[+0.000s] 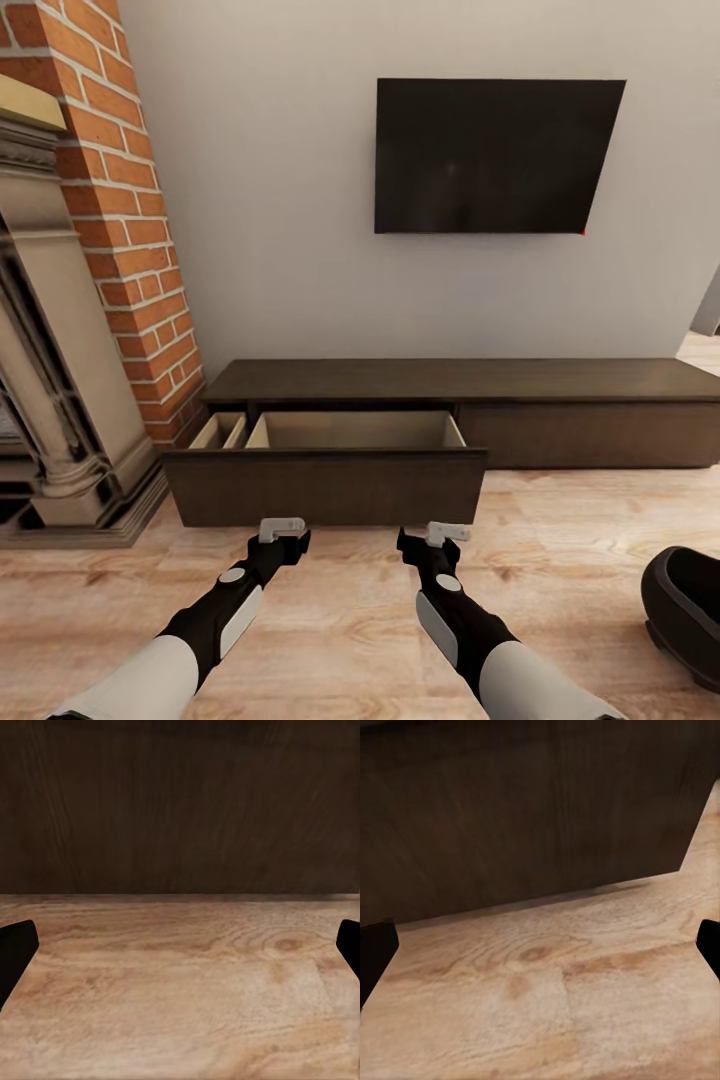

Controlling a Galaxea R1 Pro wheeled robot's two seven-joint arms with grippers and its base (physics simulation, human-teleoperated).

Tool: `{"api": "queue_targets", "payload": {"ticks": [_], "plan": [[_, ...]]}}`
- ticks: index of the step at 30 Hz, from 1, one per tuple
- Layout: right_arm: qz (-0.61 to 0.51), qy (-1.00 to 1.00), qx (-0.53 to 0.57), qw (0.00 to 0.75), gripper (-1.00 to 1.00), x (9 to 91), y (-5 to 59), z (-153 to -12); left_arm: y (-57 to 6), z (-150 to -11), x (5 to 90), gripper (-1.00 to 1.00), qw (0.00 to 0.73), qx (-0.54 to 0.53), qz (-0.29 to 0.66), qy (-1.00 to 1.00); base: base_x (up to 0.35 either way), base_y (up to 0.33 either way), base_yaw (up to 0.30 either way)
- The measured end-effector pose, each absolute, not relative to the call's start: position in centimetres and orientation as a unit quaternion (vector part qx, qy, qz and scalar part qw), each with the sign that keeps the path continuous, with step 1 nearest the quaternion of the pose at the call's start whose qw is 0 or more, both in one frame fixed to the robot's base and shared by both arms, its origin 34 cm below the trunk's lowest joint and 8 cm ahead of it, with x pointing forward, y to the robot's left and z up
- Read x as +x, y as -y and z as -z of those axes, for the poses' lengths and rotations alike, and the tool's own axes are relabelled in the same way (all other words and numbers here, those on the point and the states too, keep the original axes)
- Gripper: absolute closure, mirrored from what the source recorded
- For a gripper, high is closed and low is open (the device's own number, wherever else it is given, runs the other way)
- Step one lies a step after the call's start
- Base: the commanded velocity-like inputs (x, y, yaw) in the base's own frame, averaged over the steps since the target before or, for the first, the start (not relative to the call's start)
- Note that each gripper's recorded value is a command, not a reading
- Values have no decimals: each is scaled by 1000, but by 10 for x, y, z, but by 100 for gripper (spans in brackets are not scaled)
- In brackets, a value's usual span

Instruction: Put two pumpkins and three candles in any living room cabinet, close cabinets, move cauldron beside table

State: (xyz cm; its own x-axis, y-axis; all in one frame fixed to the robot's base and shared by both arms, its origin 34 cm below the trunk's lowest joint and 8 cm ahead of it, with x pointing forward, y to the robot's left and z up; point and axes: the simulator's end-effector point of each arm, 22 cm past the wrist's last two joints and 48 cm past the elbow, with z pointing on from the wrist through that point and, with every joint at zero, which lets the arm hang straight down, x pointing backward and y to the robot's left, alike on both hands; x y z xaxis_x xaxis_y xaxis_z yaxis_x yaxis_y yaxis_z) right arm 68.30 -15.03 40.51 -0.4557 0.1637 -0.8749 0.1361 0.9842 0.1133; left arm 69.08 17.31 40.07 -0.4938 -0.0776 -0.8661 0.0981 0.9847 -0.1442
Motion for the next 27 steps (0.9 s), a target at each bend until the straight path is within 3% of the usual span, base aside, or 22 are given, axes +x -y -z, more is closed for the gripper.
{"api": "queue_targets", "payload": {"ticks": [14,27], "plan": [[-14,-853,86,515,-100,683,150,-406,-171,-401,691,-100,503,9,89,-860,301,2,0],[-16,-853,85,515,-100,683,148,-405,-165,-389,683,-100,471,21,89,-878,53,2,0]]}}
